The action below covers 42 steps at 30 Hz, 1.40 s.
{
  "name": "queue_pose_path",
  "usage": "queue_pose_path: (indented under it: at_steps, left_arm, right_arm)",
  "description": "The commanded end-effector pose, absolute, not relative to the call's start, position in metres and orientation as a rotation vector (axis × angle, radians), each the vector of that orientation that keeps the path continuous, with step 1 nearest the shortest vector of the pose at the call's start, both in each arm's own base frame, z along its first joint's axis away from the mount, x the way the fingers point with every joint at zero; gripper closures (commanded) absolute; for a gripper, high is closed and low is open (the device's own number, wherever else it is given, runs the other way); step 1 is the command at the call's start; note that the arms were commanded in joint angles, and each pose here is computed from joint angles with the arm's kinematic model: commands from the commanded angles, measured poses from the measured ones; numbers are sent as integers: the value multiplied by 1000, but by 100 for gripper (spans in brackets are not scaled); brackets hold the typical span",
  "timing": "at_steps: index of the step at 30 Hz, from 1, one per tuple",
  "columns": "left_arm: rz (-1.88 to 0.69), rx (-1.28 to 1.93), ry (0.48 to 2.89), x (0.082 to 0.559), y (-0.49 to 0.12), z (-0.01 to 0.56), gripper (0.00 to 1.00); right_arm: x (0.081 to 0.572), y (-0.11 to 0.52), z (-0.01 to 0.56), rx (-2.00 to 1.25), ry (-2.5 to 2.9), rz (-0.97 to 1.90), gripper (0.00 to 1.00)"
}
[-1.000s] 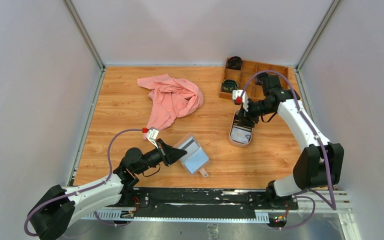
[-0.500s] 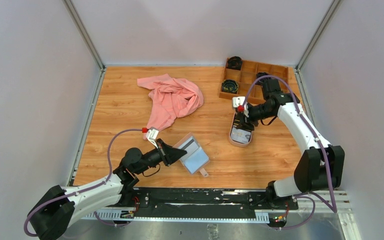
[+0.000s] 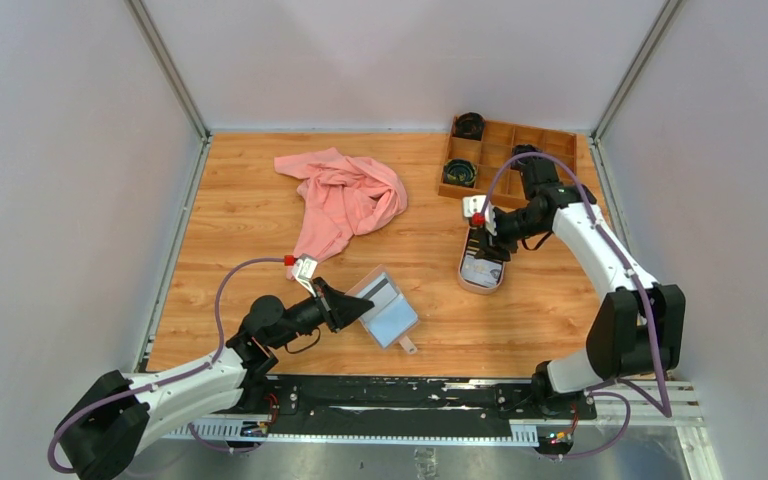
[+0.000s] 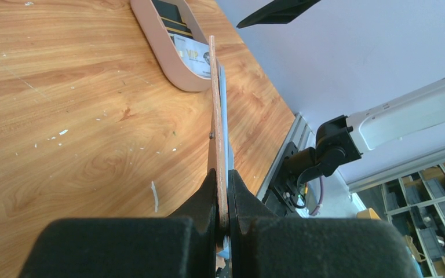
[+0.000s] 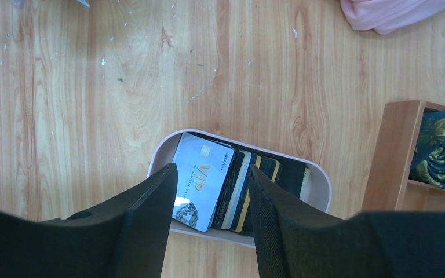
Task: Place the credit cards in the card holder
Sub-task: Pick up the credit card from the storage box.
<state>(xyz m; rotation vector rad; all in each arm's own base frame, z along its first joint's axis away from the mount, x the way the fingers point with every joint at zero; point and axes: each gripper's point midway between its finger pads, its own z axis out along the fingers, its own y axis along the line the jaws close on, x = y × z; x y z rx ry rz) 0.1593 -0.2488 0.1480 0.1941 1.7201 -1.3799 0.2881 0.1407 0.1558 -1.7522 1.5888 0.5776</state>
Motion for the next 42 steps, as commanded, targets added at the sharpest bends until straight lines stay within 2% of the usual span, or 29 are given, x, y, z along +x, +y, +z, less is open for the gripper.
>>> queue_pose_path:
  at_steps: [1,20,29,35,42]
  left_arm:
    - [-1360,190,1777,151,-239,118,100]
    - [-1363,194,1777,150,-240,119,100]
    - [-1364,199,1777,150,-240,118,100]
    - [-1361,196,1779,150,-239,117,100]
    - [-1362,193,1784,149,-239,116,100]
  right_arm:
    - [285,138,147,-1788,1603,583,47]
    - [314,107,118,-1884,1788,421,46]
    - [296,119,109,-1682,2066,710,43]
    - [281,127,112,-1559,2141,805,42]
    - [298,105,84,-1514,2256,524,42]
